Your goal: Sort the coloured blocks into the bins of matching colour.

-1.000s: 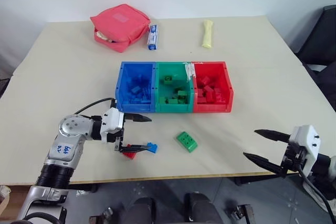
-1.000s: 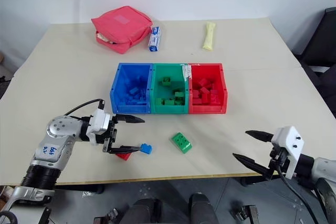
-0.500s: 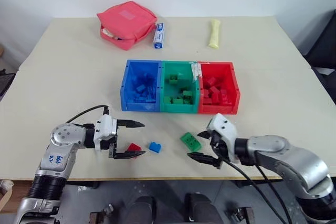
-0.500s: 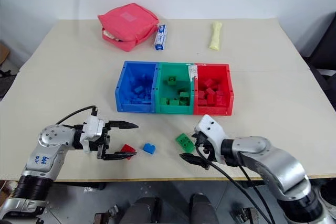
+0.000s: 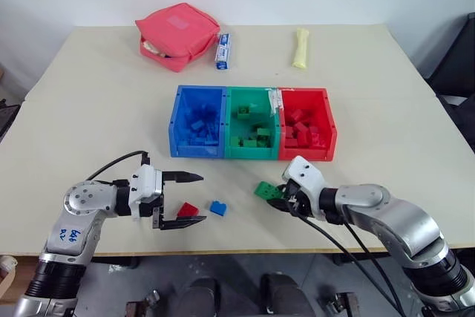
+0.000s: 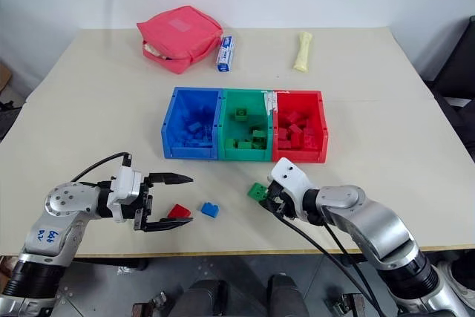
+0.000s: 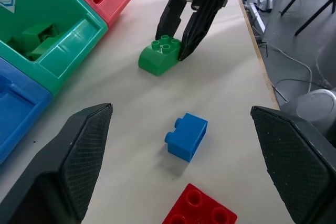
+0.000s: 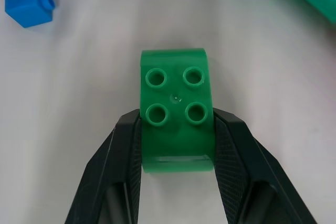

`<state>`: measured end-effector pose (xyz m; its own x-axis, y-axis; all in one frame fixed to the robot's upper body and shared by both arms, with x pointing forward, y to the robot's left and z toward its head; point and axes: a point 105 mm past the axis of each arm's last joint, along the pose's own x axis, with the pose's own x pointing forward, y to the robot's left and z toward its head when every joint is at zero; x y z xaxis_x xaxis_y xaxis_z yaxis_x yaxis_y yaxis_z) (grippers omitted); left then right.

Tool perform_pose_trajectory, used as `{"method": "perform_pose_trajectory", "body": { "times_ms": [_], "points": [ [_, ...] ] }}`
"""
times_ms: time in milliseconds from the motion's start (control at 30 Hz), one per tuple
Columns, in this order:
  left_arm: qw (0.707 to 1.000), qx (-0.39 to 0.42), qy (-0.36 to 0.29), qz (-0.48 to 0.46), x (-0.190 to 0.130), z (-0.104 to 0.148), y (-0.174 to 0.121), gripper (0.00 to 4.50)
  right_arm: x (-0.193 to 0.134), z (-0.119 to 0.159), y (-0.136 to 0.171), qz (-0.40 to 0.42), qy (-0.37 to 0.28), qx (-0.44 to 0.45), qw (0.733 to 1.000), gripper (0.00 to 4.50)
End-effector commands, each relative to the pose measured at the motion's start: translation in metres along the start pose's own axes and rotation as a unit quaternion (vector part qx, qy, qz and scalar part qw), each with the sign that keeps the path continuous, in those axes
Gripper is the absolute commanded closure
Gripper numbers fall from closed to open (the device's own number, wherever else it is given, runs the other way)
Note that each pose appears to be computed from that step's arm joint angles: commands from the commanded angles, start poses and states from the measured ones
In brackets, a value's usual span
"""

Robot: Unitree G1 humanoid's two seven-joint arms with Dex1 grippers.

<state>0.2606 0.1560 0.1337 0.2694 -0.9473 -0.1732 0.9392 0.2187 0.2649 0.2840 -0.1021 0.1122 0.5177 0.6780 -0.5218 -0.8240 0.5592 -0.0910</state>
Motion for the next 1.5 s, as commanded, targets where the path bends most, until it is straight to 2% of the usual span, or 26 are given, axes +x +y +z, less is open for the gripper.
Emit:
{"method": "perform_pose_trajectory", "body": {
  "times_ms": [33, 200, 367, 533, 633, 667, 833, 933, 1000, 1100, 1200, 1300, 1400, 1500],
  "points": [
    [0.996, -0.005, -0.043, 0.073, -0.006, 0.018, 0.012, 0.0, -0.01, 0.053, -0.02, -0.022, -0.096, -0.019, 0.995, 3.04],
    [0.987, -0.033, -0.042, 0.152, -0.025, 0.011, 0.013, 0.0, -0.003, 0.1, -0.049, -0.061, -0.147, -0.025, 0.987, 3.04],
    [0.979, -0.051, -0.011, 0.199, -0.049, -0.003, 0.006, 0.0, 0.013, 0.121, -0.078, -0.109, -0.157, -0.033, 0.981, 3.04],
    [0.974, -0.054, -0.003, 0.221, -0.064, -0.006, 0.008, 0.0, 0.01, 0.138, -0.082, -0.095, -0.182, -0.039, 0.978, 1.34],
    [0.975, -0.055, 0.001, 0.215, -0.066, -0.007, 0.008, 0.0, 0.004, 0.137, -0.078, -0.077, -0.189, -0.053, 0.978, 0.33],
    [0.976, -0.055, 0.003, 0.212, -0.066, -0.007, 0.008, 0.0, 0.002, 0.135, -0.076, -0.07, -0.19, -0.058, 0.978, 0.02],
    [0.981, -0.047, 0.0, 0.189, -0.066, -0.004, 0.017, 0.0, -0.032, 0.113, -0.04, 0.021, -0.259, -0.126, 0.957, 0.02],
    [0.985, -0.045, 0.003, 0.169, -0.066, -0.004, 0.021, 0.0, -0.058, 0.095, -0.027, 0.061, -0.311, -0.127, 0.94, 0.02],
    [0.988, -0.049, 0.006, 0.149, -0.068, -0.004, 0.023, 0.0, -0.072, 0.069, -0.021, 0.074, -0.301, -0.14, 0.941, 0.02],
    [0.99, -0.045, 0.045, 0.122, -0.077, -0.011, 0.026, 0.0, -0.087, 0.029, -0.017, 0.087, -0.254, -0.142, 0.953, 0.02],
    [0.991, -0.049, 0.074, 0.104, -0.086, -0.018, 0.028, 0.0, -0.101, 0.011, -0.016, 0.085, -0.248, -0.123, 0.957, 0.02],
    [0.992, -0.039, 0.096, 0.073, -0.082, -0.019, 0.025, 0.0, -0.104, -0.001, -0.009, 0.095, -0.225, -0.139, 0.96, 0.02],
    [0.99, -0.059, 0.123, 0.034, -0.06, -0.013, 0.022, 0.0, -0.103, -0.006, -0.004, 0.101, -0.217, -0.142, 0.96, 0.02],
    [0.992, -0.007, 0.125, -0.026, -0.014, 0.012, 0.018, 0.0, -0.101, -0.006, 0.006, 0.116, -0.208, -0.13, 0.962, 0.02]
  ]
}}
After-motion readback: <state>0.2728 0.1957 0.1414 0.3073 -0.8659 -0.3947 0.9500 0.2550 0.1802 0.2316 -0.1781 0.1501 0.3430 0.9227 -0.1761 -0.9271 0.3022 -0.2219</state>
